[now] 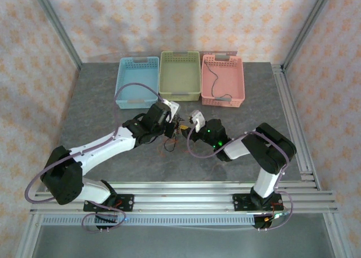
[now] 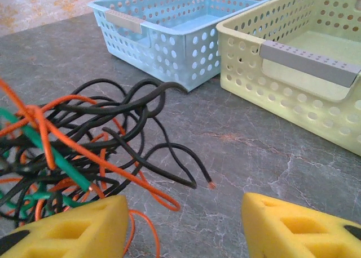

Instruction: Untangle the cables

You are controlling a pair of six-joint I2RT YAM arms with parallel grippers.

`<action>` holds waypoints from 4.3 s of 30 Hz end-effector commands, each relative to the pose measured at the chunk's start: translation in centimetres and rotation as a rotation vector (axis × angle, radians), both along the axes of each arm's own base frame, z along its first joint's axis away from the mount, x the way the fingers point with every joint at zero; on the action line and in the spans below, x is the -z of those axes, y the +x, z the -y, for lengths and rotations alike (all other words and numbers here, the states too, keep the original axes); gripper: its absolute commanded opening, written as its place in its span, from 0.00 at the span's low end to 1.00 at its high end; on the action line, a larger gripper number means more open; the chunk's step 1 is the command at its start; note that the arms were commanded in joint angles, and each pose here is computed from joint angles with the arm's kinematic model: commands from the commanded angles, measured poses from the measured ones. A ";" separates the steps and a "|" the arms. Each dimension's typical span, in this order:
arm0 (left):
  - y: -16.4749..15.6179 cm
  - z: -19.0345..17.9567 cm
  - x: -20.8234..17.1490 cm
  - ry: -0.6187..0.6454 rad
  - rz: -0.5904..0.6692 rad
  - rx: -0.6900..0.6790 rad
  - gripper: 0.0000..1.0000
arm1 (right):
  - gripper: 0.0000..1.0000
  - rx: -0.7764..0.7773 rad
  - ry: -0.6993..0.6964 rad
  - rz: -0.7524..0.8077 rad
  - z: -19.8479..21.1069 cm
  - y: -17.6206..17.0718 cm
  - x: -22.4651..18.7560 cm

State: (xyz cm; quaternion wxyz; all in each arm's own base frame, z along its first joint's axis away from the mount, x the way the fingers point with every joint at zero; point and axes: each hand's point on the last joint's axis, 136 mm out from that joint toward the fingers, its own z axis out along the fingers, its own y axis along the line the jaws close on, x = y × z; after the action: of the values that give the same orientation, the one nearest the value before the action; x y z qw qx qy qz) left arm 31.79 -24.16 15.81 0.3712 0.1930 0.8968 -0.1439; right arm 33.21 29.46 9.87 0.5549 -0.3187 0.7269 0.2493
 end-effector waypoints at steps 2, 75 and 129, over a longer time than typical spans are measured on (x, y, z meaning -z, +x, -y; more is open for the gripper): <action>0.6 -1.0 -1.4 0.015 0.067 -0.058 0.00 | 0.55 -0.021 0.019 0.046 -0.4 -0.4 -1.4; -2.8 2.7 -2.5 -0.022 0.221 0.270 0.00 | 0.48 -0.018 -0.003 0.301 -0.2 -2.1 -3.0; 2.0 -5.3 -1.9 0.230 0.278 -0.175 0.00 | 0.00 0.310 -0.034 0.323 4.7 0.8 -4.1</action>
State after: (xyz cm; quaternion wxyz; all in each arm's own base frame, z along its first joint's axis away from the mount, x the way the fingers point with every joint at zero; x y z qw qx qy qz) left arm 32.19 -21.91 16.36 0.4582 0.2434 0.8543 -0.0297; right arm 32.66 27.39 12.36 0.6623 -0.3188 0.6631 0.1415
